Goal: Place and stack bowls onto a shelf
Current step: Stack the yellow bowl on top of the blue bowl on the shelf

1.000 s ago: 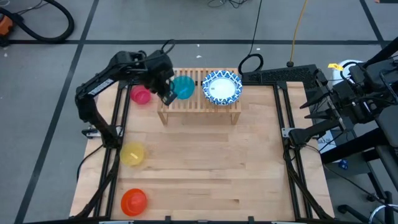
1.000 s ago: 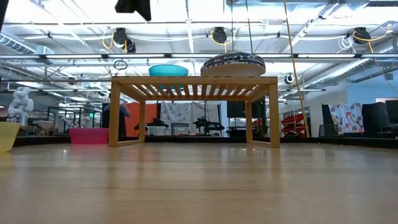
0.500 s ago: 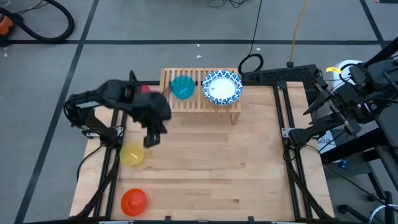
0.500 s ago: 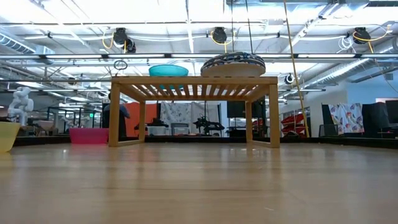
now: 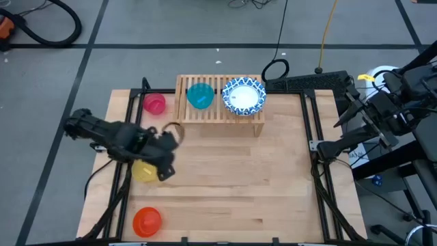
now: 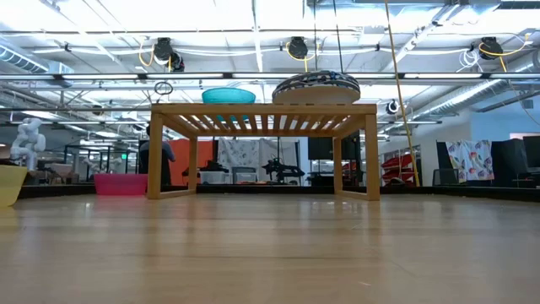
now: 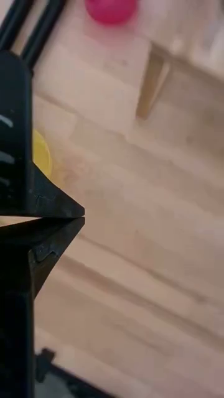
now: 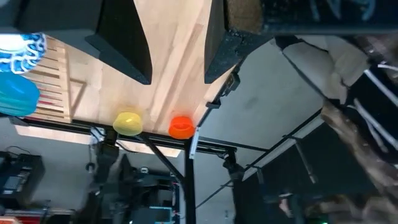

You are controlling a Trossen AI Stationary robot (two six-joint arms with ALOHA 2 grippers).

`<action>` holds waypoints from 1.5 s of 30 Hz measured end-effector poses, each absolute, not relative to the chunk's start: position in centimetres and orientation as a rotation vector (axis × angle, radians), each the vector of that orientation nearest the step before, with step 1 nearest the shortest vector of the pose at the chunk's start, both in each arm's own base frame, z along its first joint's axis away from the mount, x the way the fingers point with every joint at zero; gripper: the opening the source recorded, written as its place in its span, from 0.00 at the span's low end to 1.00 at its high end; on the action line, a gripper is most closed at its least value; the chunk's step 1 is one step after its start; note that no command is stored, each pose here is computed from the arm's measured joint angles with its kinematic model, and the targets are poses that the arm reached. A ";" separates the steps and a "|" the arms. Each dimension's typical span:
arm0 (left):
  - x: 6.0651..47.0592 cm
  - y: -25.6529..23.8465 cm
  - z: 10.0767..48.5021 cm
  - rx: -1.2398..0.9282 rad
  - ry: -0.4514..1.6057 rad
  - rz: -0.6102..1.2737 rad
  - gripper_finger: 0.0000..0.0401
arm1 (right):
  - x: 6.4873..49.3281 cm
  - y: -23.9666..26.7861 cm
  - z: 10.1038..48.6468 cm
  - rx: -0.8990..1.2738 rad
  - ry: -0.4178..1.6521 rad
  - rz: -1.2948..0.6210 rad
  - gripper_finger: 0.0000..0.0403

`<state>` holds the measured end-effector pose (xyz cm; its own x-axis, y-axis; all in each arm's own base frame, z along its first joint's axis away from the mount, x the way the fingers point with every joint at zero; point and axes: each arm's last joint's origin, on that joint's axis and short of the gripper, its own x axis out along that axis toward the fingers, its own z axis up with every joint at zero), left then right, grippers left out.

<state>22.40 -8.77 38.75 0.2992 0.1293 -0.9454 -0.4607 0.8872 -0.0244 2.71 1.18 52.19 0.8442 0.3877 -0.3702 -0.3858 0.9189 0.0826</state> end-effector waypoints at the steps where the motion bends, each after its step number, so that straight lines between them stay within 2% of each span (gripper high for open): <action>1: 21.5 -8.9 38.8 -0.320 1.181 0.421 0.02 | 2.7 1.2 52.2 0.007 0.392 0.417 0.35; 8: 15.8 -9.5 39.2 -0.337 0.942 0.468 0.02 | 2.8 1.4 52.5 0.016 0.354 0.464 0.35; 14: 12.6 -9.2 37.4 -0.380 0.912 0.457 0.02 | 2.8 1.4 52.7 -0.005 0.329 0.468 0.35; 27: 11.6 -11.3 31.7 -0.592 0.860 0.352 0.02 | 2.8 1.4 52.8 -0.011 0.325 0.467 0.35; 35: 11.1 -11.5 28.4 -0.917 0.879 0.613 0.02 | 2.8 1.4 52.8 -0.011 0.325 0.466 0.35; 39: 10.8 -11.4 27.0 -1.080 0.951 0.745 0.02 | 2.8 1.4 52.8 -0.011 0.325 0.466 0.35; 45: 10.8 -11.7 26.7 -1.144 1.011 0.760 0.02 | 2.8 1.4 52.8 -0.011 0.325 0.466 0.35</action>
